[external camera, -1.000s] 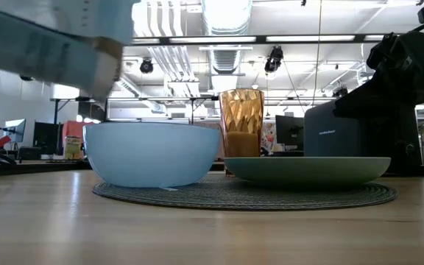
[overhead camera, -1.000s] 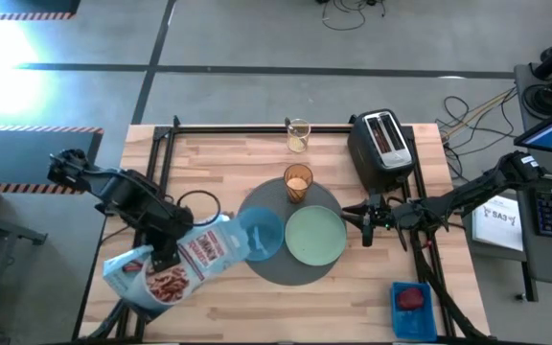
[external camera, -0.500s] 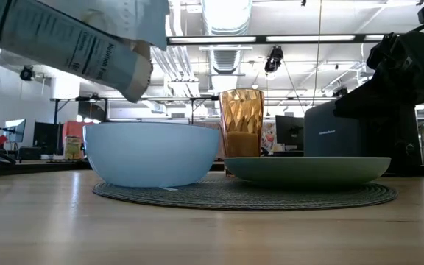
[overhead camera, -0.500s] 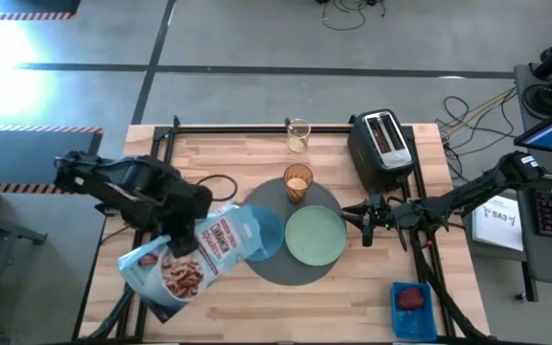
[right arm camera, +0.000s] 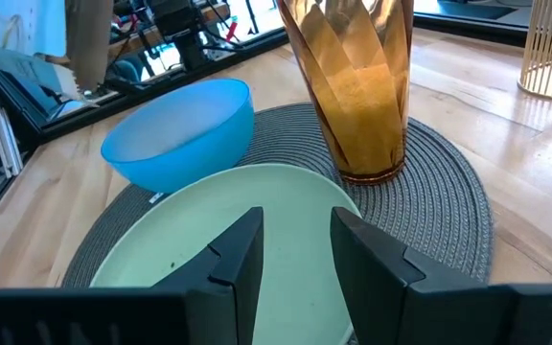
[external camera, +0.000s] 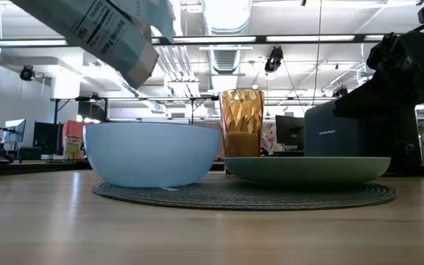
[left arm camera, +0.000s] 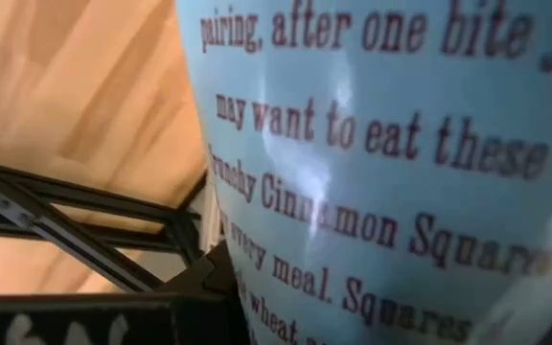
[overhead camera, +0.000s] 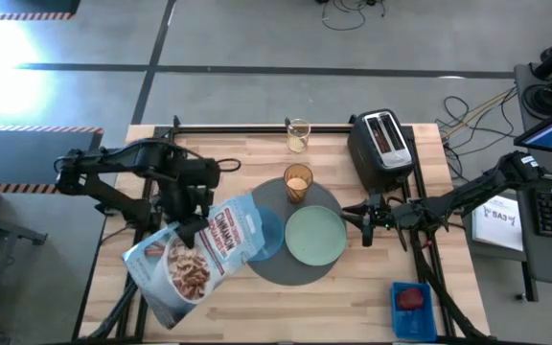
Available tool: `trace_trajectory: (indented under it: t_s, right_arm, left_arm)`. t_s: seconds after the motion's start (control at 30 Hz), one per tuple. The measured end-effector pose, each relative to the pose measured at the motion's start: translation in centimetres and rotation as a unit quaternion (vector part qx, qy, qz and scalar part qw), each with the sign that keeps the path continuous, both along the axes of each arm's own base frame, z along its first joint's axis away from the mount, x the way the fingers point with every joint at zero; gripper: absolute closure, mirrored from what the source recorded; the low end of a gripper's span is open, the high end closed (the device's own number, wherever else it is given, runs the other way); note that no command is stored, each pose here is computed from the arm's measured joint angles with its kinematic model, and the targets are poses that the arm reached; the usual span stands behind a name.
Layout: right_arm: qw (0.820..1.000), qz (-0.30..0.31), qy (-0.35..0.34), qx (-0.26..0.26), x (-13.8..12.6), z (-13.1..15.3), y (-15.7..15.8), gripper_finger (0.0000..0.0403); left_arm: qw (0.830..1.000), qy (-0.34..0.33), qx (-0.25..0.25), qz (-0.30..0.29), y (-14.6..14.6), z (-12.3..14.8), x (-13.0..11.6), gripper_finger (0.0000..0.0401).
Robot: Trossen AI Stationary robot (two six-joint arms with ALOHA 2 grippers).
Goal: Arrange a breakfast setting
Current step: Pour the cereal from the cereal box into the blue bowl
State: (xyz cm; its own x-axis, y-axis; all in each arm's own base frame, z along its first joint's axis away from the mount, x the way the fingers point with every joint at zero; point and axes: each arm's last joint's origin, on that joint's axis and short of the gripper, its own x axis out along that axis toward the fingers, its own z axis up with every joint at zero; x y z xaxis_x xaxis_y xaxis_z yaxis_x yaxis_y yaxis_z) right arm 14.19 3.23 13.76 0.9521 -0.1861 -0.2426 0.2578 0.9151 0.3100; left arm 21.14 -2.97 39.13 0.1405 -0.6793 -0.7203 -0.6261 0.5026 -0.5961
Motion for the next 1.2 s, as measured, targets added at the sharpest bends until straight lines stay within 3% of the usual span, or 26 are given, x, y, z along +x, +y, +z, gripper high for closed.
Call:
trace_trajectory:
  t_s: [0.33, 0.6, 1.2]
  right_arm:
    - [1.000, 0.000, 0.000, 0.000, 0.0, 0.0, 0.0, 0.0289]
    - [1.000, 0.000, 0.000, 0.000, 0.0, 0.0, 0.0, 0.0289]
    - [1.000, 0.000, 0.000, 0.000, 0.0, 0.0, 0.0, 0.0289]
  left_arm:
    - [0.999, 0.020, -0.021, 0.044, 2.0, -0.9, 0.3, 0.0275]
    - [0.997, 0.030, -0.061, 0.036, 2.6, -2.3, 0.4, 0.0275]
    - [0.996, 0.028, -0.080, 0.034, 3.1, -2.9, 0.4, 0.0275]
